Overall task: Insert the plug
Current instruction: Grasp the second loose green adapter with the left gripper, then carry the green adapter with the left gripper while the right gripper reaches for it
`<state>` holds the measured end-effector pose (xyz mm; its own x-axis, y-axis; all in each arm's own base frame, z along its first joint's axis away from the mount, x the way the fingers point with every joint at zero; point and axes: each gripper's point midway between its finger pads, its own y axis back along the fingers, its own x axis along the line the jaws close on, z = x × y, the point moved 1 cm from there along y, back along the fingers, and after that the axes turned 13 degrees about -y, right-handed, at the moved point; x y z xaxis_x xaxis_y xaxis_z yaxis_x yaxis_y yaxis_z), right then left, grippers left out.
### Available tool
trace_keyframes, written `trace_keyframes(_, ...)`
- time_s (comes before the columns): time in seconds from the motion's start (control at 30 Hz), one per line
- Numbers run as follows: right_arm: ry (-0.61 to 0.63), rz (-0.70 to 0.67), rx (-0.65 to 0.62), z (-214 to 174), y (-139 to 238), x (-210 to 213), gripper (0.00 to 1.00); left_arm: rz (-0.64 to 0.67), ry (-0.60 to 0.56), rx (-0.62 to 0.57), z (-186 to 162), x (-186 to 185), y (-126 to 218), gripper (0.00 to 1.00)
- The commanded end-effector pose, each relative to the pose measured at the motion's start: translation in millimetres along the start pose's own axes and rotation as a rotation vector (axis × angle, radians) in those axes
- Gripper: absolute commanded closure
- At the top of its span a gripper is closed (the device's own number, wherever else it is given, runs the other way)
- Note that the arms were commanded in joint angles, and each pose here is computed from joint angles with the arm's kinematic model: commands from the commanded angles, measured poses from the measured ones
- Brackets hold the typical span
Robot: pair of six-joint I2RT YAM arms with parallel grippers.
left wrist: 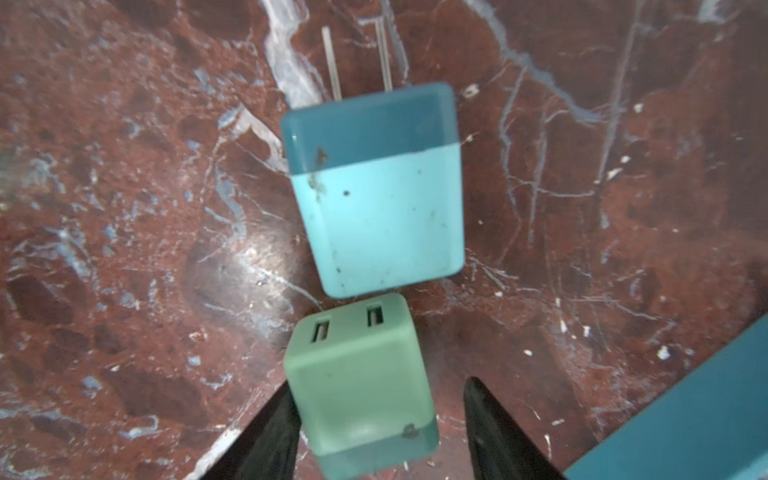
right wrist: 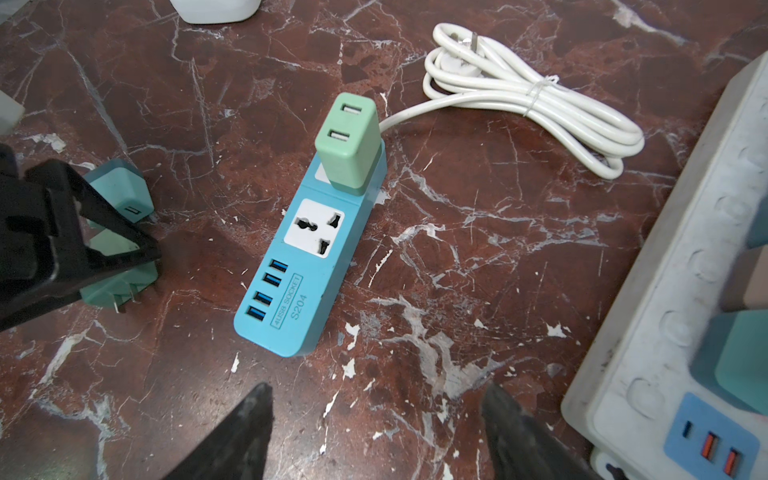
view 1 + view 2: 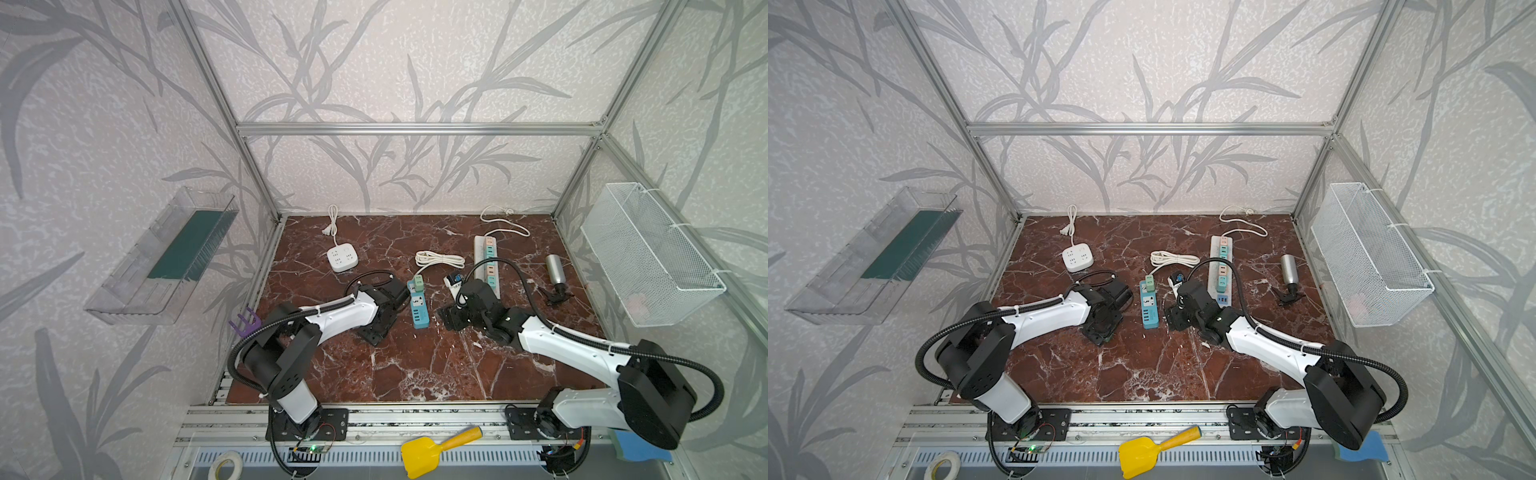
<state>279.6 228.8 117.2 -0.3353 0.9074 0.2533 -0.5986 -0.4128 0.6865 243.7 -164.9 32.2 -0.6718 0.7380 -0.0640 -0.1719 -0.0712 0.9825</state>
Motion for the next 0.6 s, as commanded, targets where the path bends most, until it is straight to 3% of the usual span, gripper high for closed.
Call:
trace_keyframes(0.0, -0.006, -0.008, -0.011, 4, -1, -1, 0.22, 0.028, 0.036, 0.012, -1, 5, -2, 0.41)
trace_keyframes(0.23, -0.007, -0.006, -0.009, 4, -1, -1, 0.24, 0.037, -0.023, -0.018, 6, 8, -2, 0.55)
trace_keyframes(0.57, -0.009, -0.001, -0.011, 4, 0, 0, 0.25, 0.083, -0.473, 0.03, 1, 16, 2, 0.57)
